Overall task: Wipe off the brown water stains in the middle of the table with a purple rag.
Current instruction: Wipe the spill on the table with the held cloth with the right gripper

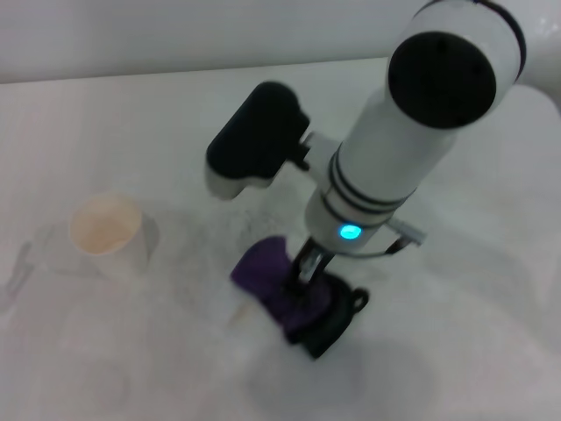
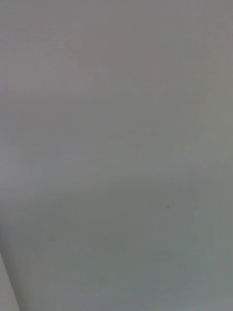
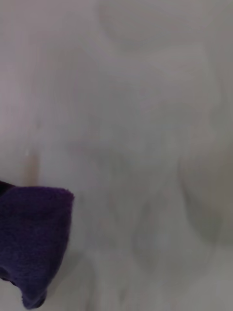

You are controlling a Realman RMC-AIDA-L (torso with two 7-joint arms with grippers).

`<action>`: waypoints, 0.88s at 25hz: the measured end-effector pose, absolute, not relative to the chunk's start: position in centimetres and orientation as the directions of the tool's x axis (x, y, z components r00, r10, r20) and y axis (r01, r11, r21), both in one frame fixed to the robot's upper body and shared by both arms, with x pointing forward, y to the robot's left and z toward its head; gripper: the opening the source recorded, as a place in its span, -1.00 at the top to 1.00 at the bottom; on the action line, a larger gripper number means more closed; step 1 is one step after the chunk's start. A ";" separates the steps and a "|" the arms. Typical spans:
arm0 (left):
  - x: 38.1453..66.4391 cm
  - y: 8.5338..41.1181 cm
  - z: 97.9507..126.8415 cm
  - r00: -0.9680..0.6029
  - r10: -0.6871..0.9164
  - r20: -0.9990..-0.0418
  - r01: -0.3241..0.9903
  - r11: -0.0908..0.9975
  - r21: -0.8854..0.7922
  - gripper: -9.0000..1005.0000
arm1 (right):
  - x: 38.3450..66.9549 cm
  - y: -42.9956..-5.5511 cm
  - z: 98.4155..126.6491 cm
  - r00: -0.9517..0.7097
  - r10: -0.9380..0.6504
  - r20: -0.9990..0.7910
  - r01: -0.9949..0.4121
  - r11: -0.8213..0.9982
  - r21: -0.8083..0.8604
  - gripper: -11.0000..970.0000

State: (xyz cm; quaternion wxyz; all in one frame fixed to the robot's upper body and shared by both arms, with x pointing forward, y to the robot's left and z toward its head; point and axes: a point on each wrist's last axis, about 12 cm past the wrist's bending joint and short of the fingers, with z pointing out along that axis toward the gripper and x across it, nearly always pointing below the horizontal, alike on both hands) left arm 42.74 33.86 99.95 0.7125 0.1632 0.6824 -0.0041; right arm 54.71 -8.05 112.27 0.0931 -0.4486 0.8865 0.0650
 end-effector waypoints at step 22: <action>43.0 33.7 99.9 0.065 0.220 -0.973 0.233 0.945 0.229 -0.78 | 51.4 -4.6 111.5 -0.532 -0.817 -0.222 -0.847 0.510 0.151 0.76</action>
